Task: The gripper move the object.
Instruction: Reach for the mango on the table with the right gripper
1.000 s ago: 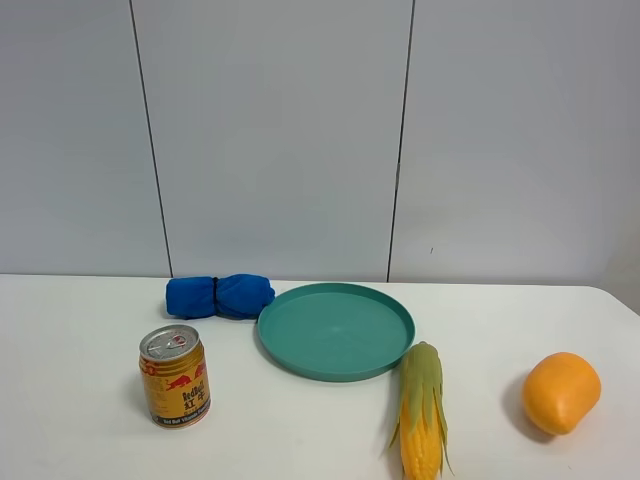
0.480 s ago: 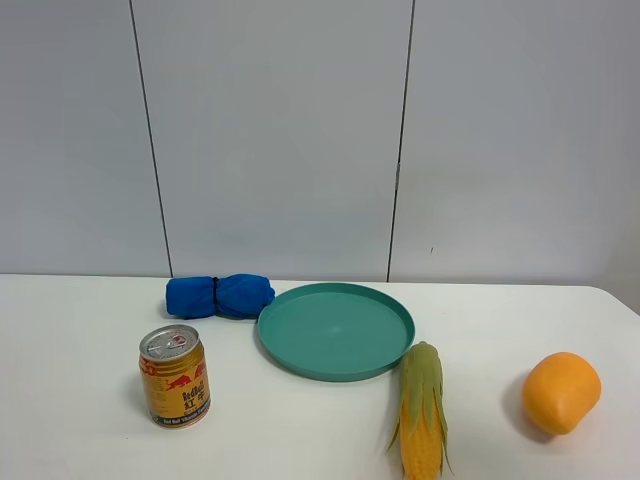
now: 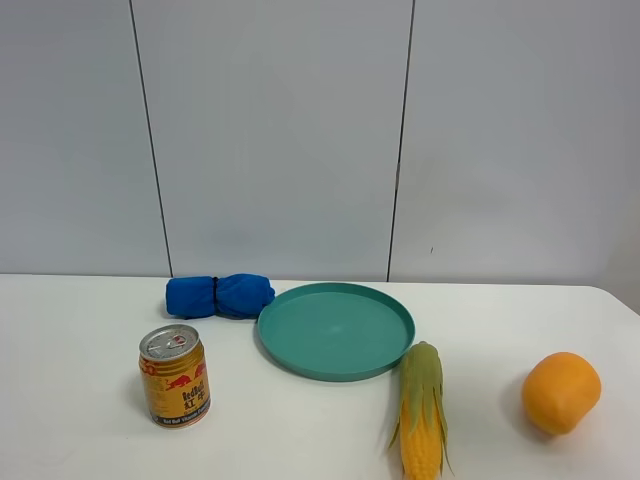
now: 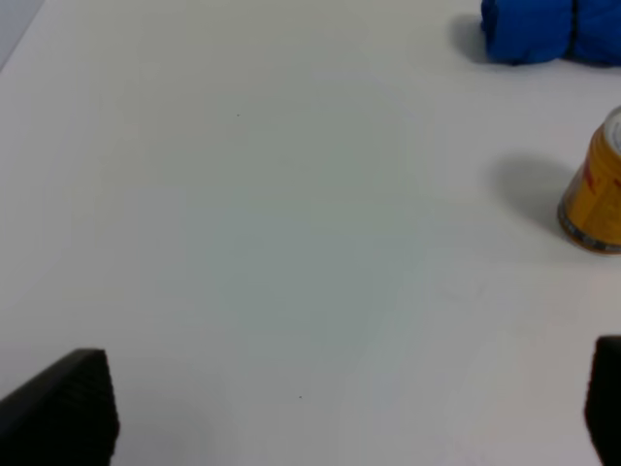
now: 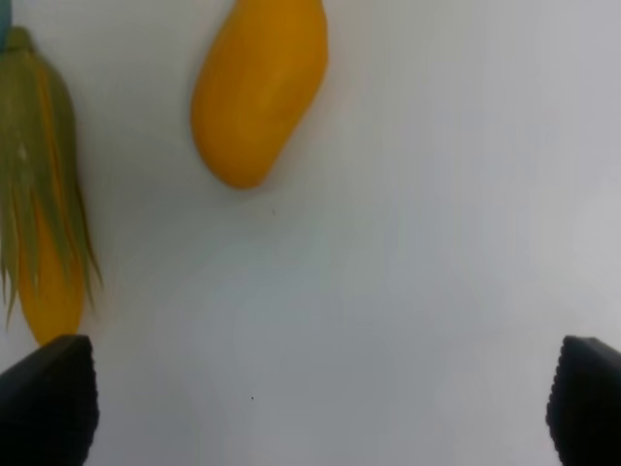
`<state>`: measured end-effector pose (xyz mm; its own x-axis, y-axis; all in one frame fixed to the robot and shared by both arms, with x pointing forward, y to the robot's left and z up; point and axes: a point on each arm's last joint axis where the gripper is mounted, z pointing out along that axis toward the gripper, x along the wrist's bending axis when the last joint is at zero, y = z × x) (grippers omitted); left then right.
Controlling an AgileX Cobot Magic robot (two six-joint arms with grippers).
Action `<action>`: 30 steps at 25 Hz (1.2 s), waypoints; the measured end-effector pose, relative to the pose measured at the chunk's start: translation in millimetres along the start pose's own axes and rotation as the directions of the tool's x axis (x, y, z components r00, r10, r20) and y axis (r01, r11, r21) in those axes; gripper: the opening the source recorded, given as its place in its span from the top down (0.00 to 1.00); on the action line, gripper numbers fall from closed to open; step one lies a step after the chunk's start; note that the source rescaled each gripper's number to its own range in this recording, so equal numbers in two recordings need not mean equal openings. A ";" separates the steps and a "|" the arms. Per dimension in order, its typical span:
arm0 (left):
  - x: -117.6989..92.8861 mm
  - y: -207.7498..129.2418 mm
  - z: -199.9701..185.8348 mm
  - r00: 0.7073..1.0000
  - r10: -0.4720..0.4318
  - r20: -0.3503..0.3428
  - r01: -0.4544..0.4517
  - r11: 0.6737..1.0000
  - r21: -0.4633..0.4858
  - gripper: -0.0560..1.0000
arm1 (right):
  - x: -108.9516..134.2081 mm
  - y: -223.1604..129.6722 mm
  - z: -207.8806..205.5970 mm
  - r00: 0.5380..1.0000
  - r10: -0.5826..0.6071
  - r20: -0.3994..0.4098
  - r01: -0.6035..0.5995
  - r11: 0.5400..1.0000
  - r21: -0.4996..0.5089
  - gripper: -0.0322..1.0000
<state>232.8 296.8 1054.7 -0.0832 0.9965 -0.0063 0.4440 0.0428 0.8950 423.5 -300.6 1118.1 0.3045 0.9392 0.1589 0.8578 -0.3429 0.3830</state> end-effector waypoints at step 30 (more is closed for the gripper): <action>0.0 0.0 0.0 1.000 0.000 0.000 0.000 1.000 0.000 0.00 | 7.4 42.1 28.9 0.956 0.286 -0.063 -0.292 0.937 -0.193 0.28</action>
<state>232.8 296.8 1054.7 -0.0832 0.9965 -0.0063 0.4440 0.0428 0.8950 473.9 -307.6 1109.1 0.5101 0.7990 0.3184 0.6346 -0.5995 0.4877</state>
